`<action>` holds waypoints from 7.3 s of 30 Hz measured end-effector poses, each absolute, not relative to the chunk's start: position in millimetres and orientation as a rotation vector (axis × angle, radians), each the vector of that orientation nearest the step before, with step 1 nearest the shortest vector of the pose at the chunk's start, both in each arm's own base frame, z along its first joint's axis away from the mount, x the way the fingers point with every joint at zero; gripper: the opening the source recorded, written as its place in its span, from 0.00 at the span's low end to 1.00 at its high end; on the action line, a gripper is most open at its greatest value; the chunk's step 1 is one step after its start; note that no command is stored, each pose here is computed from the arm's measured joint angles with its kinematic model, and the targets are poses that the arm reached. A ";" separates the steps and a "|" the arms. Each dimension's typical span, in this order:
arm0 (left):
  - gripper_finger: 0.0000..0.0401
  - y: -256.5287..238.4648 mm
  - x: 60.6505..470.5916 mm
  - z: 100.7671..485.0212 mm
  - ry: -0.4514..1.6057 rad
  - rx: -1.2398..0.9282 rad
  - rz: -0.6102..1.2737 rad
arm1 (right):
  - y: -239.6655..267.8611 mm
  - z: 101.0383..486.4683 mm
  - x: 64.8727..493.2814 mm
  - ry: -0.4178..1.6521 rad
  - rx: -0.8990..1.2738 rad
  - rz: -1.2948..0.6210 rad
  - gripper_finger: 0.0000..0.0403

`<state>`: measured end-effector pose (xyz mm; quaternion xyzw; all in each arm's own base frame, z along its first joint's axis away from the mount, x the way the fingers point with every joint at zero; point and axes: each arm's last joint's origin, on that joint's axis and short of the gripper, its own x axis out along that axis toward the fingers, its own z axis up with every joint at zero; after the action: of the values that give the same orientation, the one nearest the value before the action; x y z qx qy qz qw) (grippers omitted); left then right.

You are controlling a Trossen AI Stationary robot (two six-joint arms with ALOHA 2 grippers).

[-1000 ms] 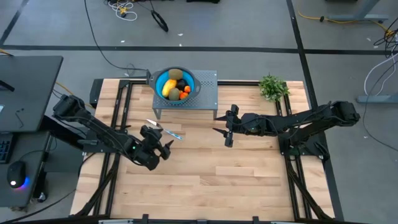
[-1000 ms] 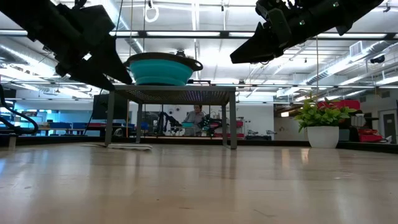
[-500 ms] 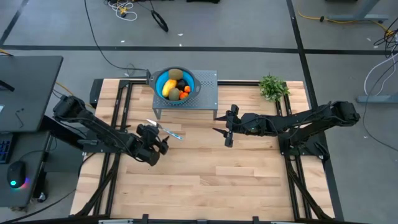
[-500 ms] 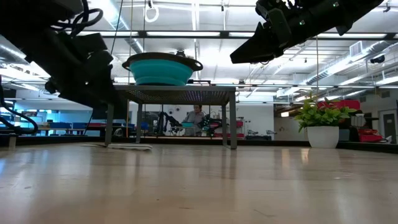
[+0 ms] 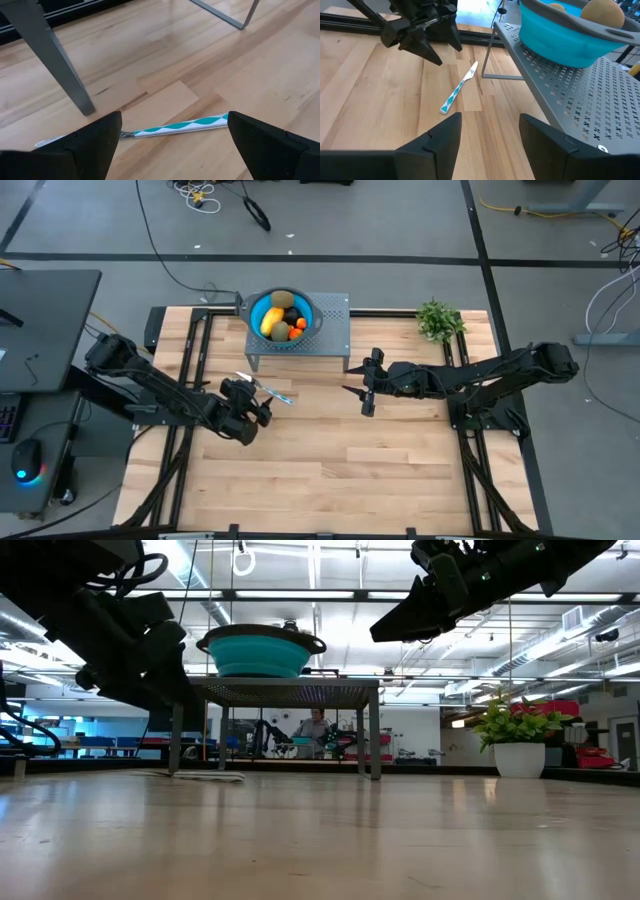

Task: Pick & Place Fruit
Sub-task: Put the blue knife on the gray metal shelf

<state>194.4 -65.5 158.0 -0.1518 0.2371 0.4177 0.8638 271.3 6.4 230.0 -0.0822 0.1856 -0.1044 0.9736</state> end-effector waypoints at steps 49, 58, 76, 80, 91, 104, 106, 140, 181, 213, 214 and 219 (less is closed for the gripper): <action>0.93 -47.4 189.4 134.6 0.449 -0.310 0.901 | 6.4 230.0 271.3 0.375 -0.166 -0.211 0.52; 0.93 -40.7 189.5 133.5 0.464 -0.308 0.935 | 6.4 230.0 271.3 0.375 -0.166 -0.211 0.52; 0.93 -48.9 196.4 138.0 0.411 -0.369 0.862 | 6.5 230.0 271.3 0.374 -0.166 -0.211 0.52; 0.93 -43.5 199.0 126.3 0.457 -0.289 0.910 | 6.5 230.0 271.3 0.374 -0.166 -0.211 0.52; 0.93 -16.1 209.5 88.6 0.575 -0.245 1.066 | 6.6 234.3 272.9 0.325 -0.137 -0.217 0.52; 0.93 1.9 214.9 80.5 0.575 -0.262 1.136 | 6.6 236.0 273.4 0.306 -0.133 -0.216 0.52; 0.93 4.8 218.8 76.1 0.566 -0.269 1.135 | 6.6 236.2 273.5 0.304 -0.132 -0.216 0.52; 0.93 -22.8 190.2 105.1 0.713 -0.296 1.003 | 6.6 236.1 273.4 0.304 -0.124 -0.218 0.52; 0.93 -69.3 237.2 117.4 0.498 -0.576 0.629 | 6.6 236.4 273.6 0.295 -0.080 -0.225 0.52; 0.93 -29.0 180.1 74.8 0.472 -0.393 0.928 | 6.6 236.4 273.6 0.289 -0.028 -0.232 0.52; 0.93 -29.3 180.8 75.1 0.474 -0.392 0.921 | 6.6 236.4 273.6 0.289 -0.028 -0.232 0.52; 0.93 -33.1 189.1 79.3 0.483 -0.427 0.883 | 6.6 236.4 273.6 0.289 -0.028 -0.232 0.52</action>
<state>189.1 -33.1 79.3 -0.2031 0.2296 0.4197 0.8543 273.6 6.6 236.4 -0.0138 0.1438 -0.1153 0.9828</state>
